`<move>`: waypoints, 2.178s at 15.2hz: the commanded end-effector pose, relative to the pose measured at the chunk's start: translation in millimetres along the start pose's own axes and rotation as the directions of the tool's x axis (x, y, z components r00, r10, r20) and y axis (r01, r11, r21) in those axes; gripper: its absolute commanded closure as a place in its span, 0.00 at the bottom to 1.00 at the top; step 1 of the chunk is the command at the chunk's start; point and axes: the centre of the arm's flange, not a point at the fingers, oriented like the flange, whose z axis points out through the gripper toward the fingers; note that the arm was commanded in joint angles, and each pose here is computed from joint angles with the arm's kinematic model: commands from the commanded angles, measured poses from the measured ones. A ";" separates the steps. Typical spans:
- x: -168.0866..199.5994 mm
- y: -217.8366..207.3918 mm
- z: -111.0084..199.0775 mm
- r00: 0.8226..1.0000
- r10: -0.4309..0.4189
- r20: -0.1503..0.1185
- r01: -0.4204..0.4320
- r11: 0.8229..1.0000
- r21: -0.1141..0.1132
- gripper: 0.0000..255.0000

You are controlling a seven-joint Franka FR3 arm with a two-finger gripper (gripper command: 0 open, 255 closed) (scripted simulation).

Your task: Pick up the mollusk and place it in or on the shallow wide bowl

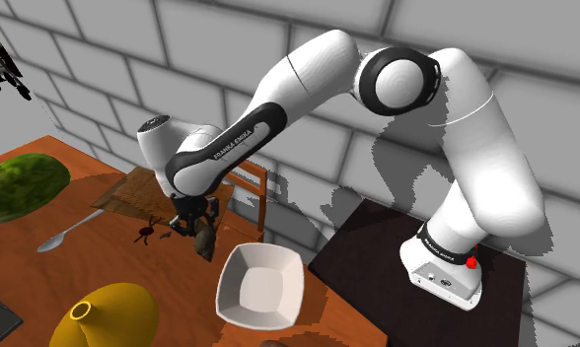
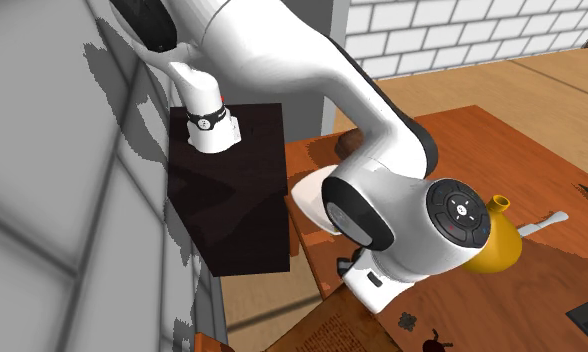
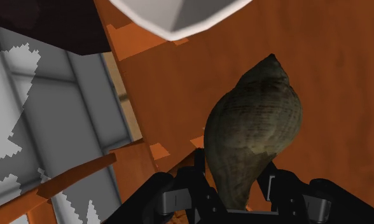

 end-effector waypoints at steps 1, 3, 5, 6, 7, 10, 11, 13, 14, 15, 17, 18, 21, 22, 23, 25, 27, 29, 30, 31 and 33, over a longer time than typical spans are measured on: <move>-2.4 0.4 -9.5 1.000 0.000 0.000 0.000 1.000 0.000 1.00; -4.6 1.0 -19.8 1.000 0.000 0.000 0.000 1.000 0.000 1.00; -6.8 1.6 -30.1 1.000 0.000 0.000 0.000 1.000 0.000 1.00; -7.9 1.9 -35.3 1.000 0.000 0.000 0.000 1.000 0.000 1.00; -9.0 2.2 -40.4 1.000 0.000 0.000 0.000 1.000 0.000 1.00; -12.4 3.2 -55.9 1.000 0.000 0.000 0.000 1.000 0.000 1.00; -13.5 3.5 -61.0 1.000 0.000 0.000 0.000 1.000 0.000 1.00; -15.7 4.1 -71.3 1.000 0.000 0.000 0.000 1.000 0.000 1.00; -16.8 4.4 -76.5 1.000 0.000 0.000 0.000 1.000 0.000 1.00; -18.0 4.7 -81.6 1.000 0.000 0.000 0.000 1.000 0.000 1.00; -20.2 5.4 -91.9 1.000 0.000 0.000 0.000 1.000 0.000 1.00; -21.1 5.6 -96.2 1.000 0.000 0.000 0.000 1.000 0.000 1.00; -58.9 13.1 -87.1 1.000 0.000 0.000 0.000 1.000 0.000 1.00; -71.5 15.7 -84.1 1.000 0.000 0.000 0.000 1.000 0.000 1.00; -84.1 18.2 -81.1 1.000 0.000 0.000 0.000 1.000 0.000 1.00; -109.3 23.2 -75.0 1.000 0.000 0.000 0.000 1.000 0.000 1.00; -134.5 28.2 -68.9 1.000 0.000 0.000 0.000 1.000 0.000 1.00; -159.7 33.2 -62.8 1.000 0.000 0.000 0.000 1.000 0.000 1.00; -172.3 35.7 -59.8 1.000 0.000 0.000 0.000 1.000 0.000 1.00; -184.9 38.2 -56.8 1.000 0.000 0.000 0.000 1.000 0.000 1.00; -210.1 43.2 -50.7 1.000 0.000 0.000 0.000 1.000 0.000 1.00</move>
